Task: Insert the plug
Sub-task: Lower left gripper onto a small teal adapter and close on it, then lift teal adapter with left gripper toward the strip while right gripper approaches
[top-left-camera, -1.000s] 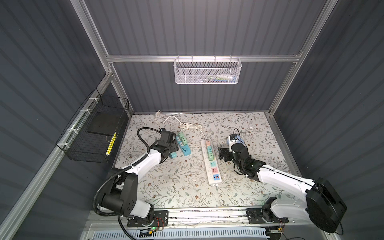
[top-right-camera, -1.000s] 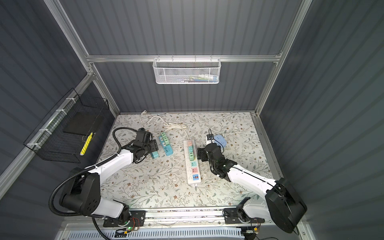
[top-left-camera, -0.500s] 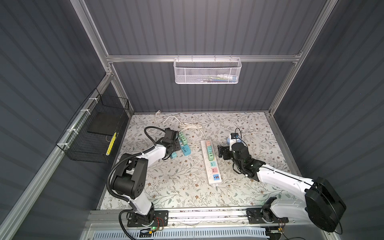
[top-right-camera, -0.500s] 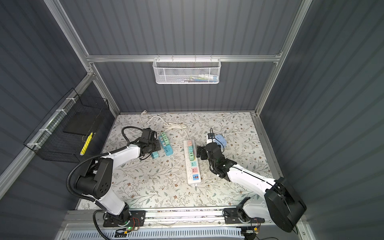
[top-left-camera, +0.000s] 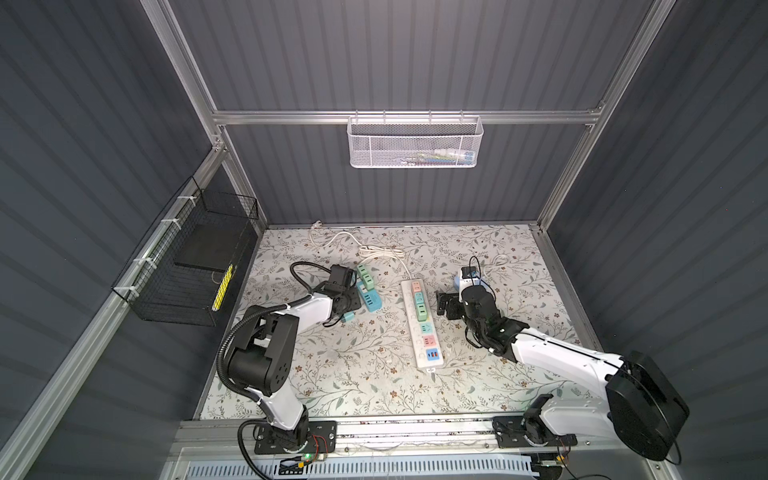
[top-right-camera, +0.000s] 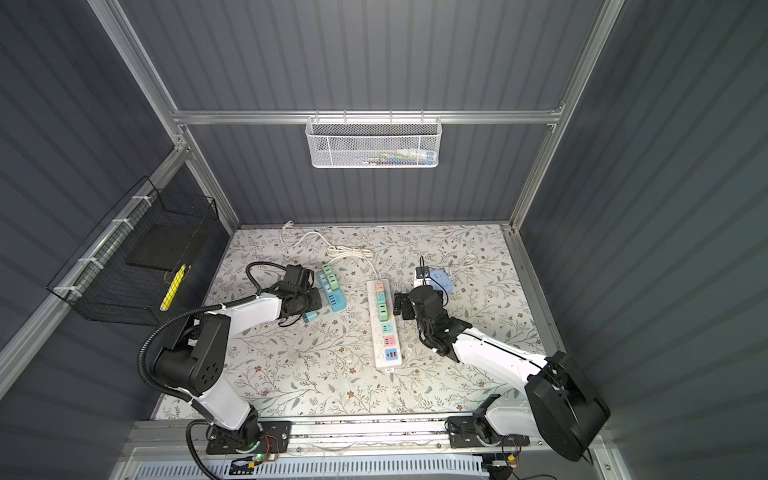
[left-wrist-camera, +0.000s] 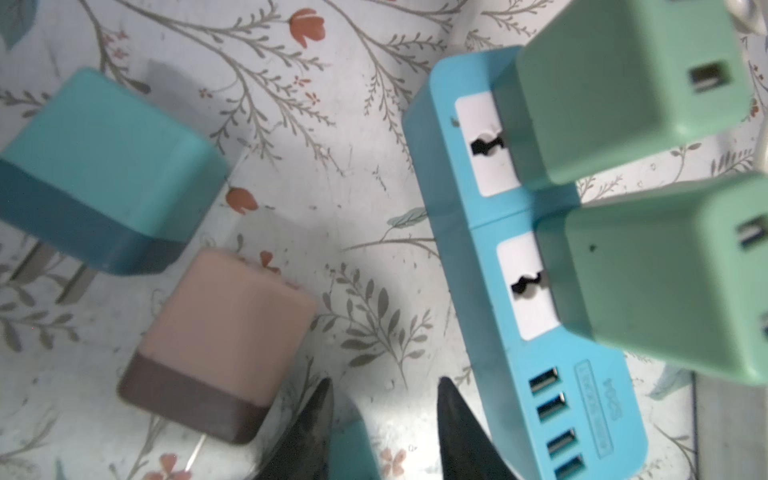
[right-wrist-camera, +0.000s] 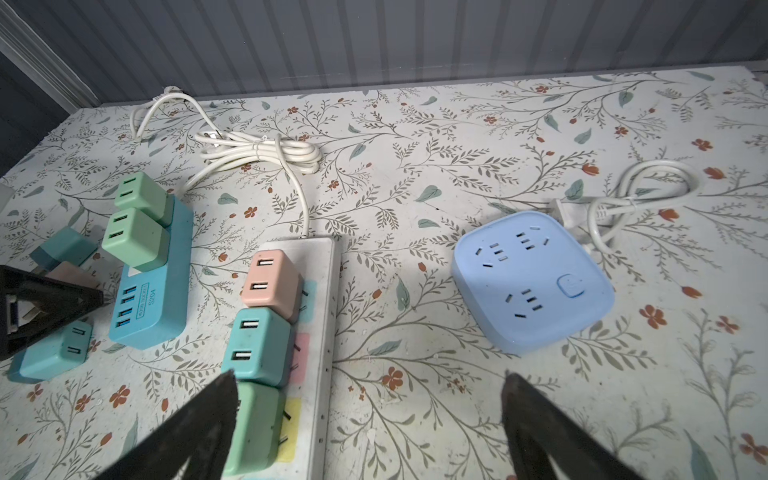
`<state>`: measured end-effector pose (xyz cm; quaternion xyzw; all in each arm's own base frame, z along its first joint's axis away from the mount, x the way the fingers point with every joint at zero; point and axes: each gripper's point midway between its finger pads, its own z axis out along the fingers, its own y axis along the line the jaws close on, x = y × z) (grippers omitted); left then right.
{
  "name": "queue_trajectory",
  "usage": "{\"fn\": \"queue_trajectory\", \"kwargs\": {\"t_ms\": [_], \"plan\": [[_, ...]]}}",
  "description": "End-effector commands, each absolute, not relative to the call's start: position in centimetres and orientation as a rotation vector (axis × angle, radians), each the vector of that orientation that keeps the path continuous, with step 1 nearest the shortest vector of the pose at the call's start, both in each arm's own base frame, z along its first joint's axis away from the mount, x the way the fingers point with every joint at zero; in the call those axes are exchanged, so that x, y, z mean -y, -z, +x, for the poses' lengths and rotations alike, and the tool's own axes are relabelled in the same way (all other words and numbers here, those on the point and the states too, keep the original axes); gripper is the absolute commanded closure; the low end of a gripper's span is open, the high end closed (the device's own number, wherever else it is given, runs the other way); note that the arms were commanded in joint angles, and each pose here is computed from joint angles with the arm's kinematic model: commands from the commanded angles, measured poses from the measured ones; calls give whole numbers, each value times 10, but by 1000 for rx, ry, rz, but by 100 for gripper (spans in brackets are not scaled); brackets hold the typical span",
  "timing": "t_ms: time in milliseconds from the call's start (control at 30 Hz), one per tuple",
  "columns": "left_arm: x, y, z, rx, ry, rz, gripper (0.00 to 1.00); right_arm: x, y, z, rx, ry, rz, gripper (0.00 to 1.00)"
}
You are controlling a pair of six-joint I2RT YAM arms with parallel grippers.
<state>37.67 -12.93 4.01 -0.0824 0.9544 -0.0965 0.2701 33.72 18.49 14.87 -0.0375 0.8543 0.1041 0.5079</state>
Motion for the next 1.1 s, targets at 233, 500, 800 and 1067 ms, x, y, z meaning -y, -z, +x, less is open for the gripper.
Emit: {"fn": "queue_trajectory", "kwargs": {"t_ms": [233, 500, 800, 1067], "plan": [[134, -47, 340, -2599, 384, -307, 59, -183, -149, 340, -2055, -253, -62, 2], [126, -51, 327, -2674, 181, -211, 49, -183, -150, 339, -2057, -251, -67, 1], [139, -32, 309, -2773, 37, 15, 34, -186, -150, 339, -2062, -262, -74, 1], [151, -35, 297, -2787, 50, 85, 34, -186, -151, 339, -2061, -264, -72, 1]]}}
